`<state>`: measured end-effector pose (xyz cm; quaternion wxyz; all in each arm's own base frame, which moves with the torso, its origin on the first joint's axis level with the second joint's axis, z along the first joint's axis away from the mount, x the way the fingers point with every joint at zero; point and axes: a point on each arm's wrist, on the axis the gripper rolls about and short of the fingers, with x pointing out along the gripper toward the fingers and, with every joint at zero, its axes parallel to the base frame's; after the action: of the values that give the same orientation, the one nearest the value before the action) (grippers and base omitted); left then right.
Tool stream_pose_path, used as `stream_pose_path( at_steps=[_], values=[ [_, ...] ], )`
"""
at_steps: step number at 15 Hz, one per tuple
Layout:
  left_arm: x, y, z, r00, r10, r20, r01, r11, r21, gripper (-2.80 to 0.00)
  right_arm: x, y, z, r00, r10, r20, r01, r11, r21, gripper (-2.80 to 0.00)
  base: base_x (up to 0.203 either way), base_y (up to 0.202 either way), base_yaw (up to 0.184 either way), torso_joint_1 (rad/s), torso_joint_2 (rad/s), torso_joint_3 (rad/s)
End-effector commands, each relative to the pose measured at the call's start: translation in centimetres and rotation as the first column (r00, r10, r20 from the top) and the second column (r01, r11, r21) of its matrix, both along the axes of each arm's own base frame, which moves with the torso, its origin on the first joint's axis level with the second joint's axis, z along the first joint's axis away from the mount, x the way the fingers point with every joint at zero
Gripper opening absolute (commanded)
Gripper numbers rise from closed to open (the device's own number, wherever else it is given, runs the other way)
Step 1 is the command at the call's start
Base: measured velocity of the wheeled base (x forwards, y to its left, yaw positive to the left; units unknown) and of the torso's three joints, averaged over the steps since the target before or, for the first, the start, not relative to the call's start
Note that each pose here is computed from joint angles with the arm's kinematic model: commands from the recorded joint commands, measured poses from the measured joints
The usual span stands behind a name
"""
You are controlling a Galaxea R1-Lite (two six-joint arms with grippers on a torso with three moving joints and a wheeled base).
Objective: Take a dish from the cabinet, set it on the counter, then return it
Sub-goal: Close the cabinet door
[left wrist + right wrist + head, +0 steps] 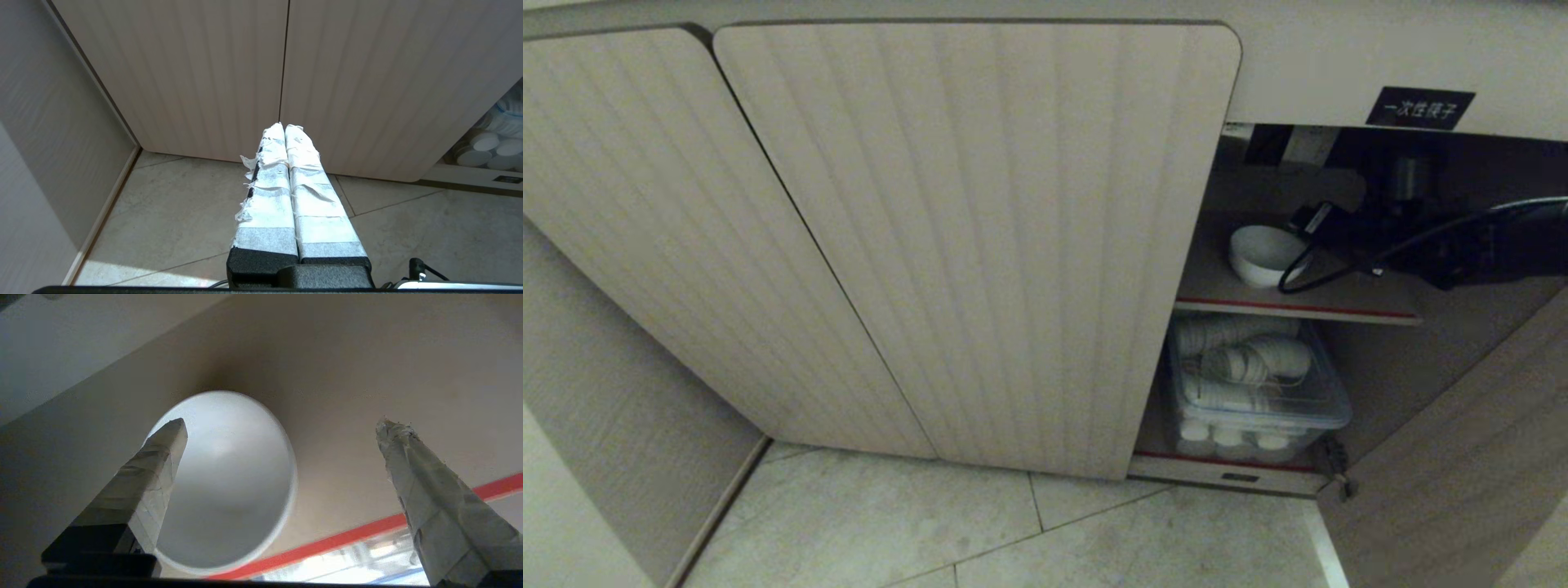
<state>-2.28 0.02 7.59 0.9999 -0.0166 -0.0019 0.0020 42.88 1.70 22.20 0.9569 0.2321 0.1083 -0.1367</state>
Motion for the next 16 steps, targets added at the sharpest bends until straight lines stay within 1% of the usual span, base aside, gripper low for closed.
stream_pose_path(
  at_steps=[1,2,3,5,8,11,14,16],
  values=[
    [0.0,0.0,0.0,1.000,0.001,0.001,-0.001,1.000,-0.001,-2.80,-1.3,-0.1,0.6,1.000,0.004,0.011,-0.004,1.000,-0.022,0.00,0.000,0.000,0.000,0.000,0.00,0.000],
    [0.0,0.0,0.0,1.000,0.001,0.001,-0.001,1.000,-0.001,-2.80,-1.6,-0.1,0.7,1.000,0.007,0.023,-0.007,0.999,-0.033,0.00,0.000,0.000,0.000,0.000,0.00,0.000],
    [0.0,0.0,0.0,1.000,0.001,0.002,-0.001,1.000,-0.001,-2.80,-2.0,-0.2,0.5,1.000,0.010,0.022,-0.009,0.999,-0.043,-2.80,0.000,0.000,0.000,0.000,0.00,0.000],
    [0.0,0.0,0.0,1.000,0.001,0.001,-0.001,1.000,-0.001,-2.80,-3.0,-0.2,0.4,1.000,0.015,0.016,-0.014,0.998,-0.060,-2.80,0.000,0.000,0.000,0.000,0.00,0.000],
    [0.0,0.0,0.0,1.000,0.001,0.001,-0.001,1.000,-0.001,-2.80,-4.1,-0.4,0.8,0.999,0.014,0.029,-0.012,0.998,-0.063,-2.80,0.000,0.000,0.000,0.000,0.00,0.000],
    [0.0,0.0,0.0,1.000,0.001,0.001,-0.001,1.000,-0.001,-2.80,-5.3,-0.7,0.8,1.000,0.016,0.012,-0.014,0.996,-0.092,-2.80,0.000,0.000,0.000,0.000,0.00,0.000],
    [0.0,0.0,0.0,1.000,0.001,0.001,-0.001,1.000,-0.001,-2.80,-6.5,-0.8,0.8,1.000,0.014,0.007,-0.013,0.995,-0.096,-2.80,0.000,0.000,0.000,0.000,0.00,0.000],
    [0.0,0.0,0.0,1.000,0.001,0.001,-0.001,1.000,-0.001,-2.80,-7.4,-0.9,-0.1,1.000,0.017,-0.003,-0.017,0.994,-0.104,-2.80,0.000,0.000,0.000,0.000,0.00,0.000]
  ],
)
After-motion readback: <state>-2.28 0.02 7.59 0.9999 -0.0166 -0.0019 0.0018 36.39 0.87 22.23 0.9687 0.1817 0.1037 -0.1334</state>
